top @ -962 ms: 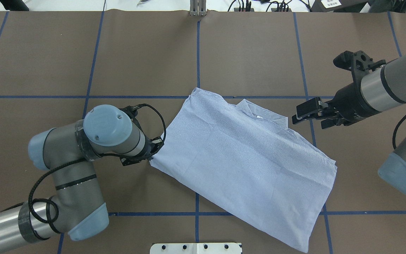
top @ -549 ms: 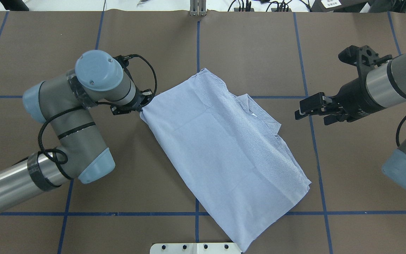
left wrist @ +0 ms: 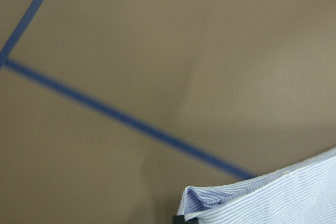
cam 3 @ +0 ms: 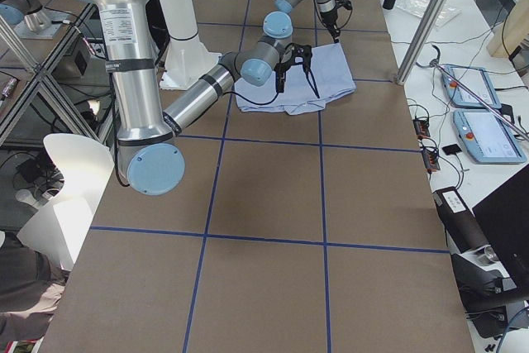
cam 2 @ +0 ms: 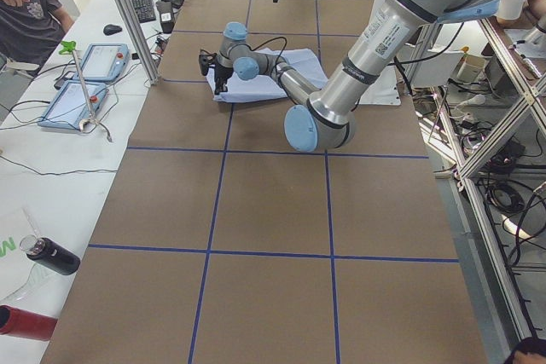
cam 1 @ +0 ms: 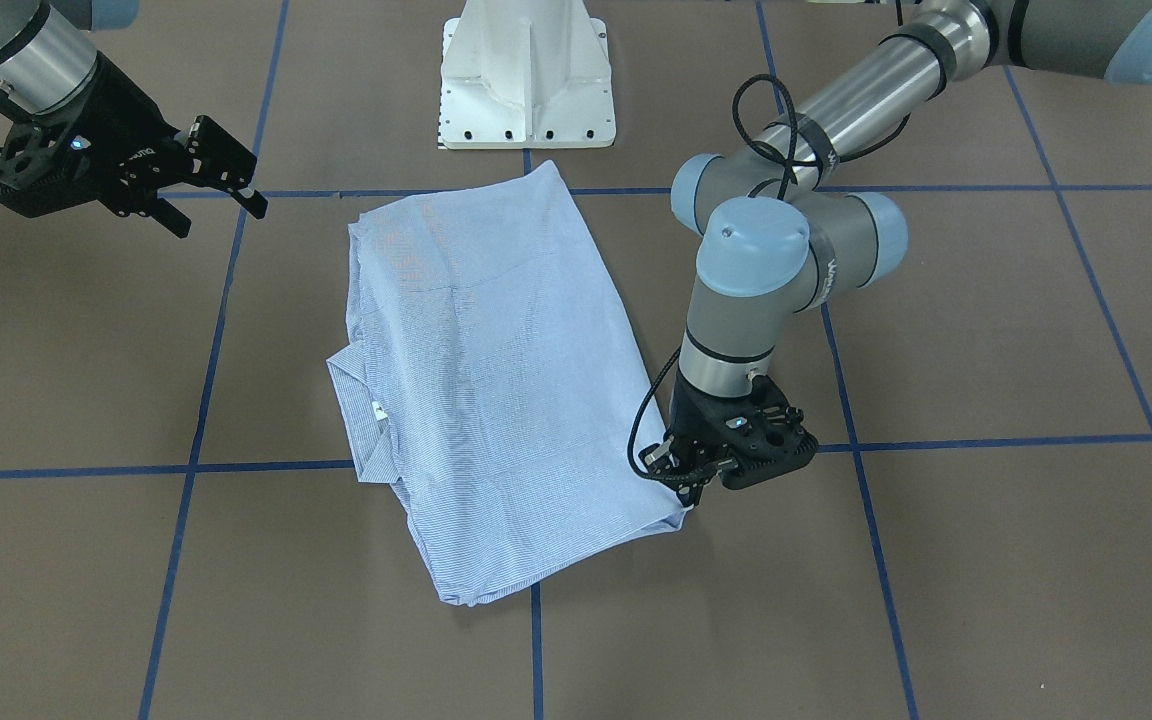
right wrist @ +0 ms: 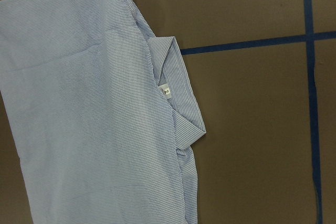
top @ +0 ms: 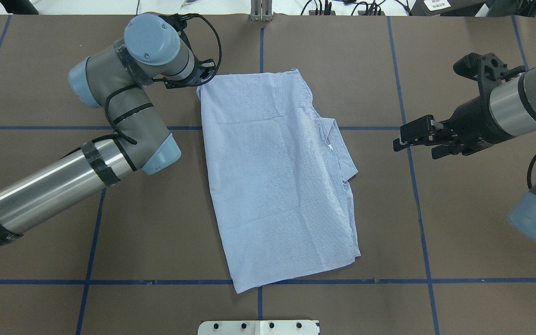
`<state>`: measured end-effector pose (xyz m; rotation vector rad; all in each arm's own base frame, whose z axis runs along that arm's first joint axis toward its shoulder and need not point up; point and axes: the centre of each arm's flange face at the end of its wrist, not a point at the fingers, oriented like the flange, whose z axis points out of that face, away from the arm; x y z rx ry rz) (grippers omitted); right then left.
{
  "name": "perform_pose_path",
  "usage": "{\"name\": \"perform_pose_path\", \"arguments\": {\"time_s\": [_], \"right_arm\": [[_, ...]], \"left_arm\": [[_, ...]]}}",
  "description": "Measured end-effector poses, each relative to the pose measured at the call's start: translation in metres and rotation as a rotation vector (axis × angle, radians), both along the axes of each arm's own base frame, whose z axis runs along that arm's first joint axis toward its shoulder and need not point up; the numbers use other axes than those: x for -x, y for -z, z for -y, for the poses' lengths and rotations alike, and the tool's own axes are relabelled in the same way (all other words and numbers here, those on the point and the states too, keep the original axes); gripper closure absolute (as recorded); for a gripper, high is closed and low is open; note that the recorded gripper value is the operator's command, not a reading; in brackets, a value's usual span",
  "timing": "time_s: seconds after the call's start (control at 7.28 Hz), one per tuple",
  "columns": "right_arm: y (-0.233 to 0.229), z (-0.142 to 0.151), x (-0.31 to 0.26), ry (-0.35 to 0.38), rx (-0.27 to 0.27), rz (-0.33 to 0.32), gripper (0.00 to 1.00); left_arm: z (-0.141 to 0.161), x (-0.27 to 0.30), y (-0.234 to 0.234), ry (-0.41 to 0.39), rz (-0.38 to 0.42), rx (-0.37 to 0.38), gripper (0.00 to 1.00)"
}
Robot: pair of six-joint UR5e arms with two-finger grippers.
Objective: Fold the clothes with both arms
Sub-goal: 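Pull the shirt corner with the left gripper toward the far side, rotating the shirt, then release the shirt and raise both grippers above its far edge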
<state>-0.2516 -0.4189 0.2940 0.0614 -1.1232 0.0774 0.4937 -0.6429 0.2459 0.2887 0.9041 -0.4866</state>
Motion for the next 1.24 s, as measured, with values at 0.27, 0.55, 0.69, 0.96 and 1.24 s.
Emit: {"name": "perform_pose_path", "arguments": {"time_s": [0.27, 0.55, 0.69, 0.96, 1.24], "right_arm": [[-0.001, 0.001, -0.001, -0.004, 0.000, -0.001, 0.00], [-0.002, 0.003, -0.001, -0.008, 0.002, -0.005, 0.00], [-0.003, 0.003, -0.001, -0.013, 0.000, -0.008, 0.00], [-0.001, 0.009, 0.002, -0.033, -0.013, -0.017, 0.00], [0.005, 0.033, 0.019, -0.058, -0.028, -0.028, 0.00]], "left_arm": [[0.033, -0.005, -0.005, 0.032, -0.022, -0.095, 1.00], [0.054, -0.015, -0.002, 0.058, -0.034, -0.154, 1.00], [0.057, -0.017, -0.003, 0.061, -0.036, -0.161, 0.49], [0.058, -0.018, -0.003, 0.063, -0.038, -0.166, 0.00], [0.053, -0.010, -0.005, 0.064, -0.048, -0.177, 0.00]]}}
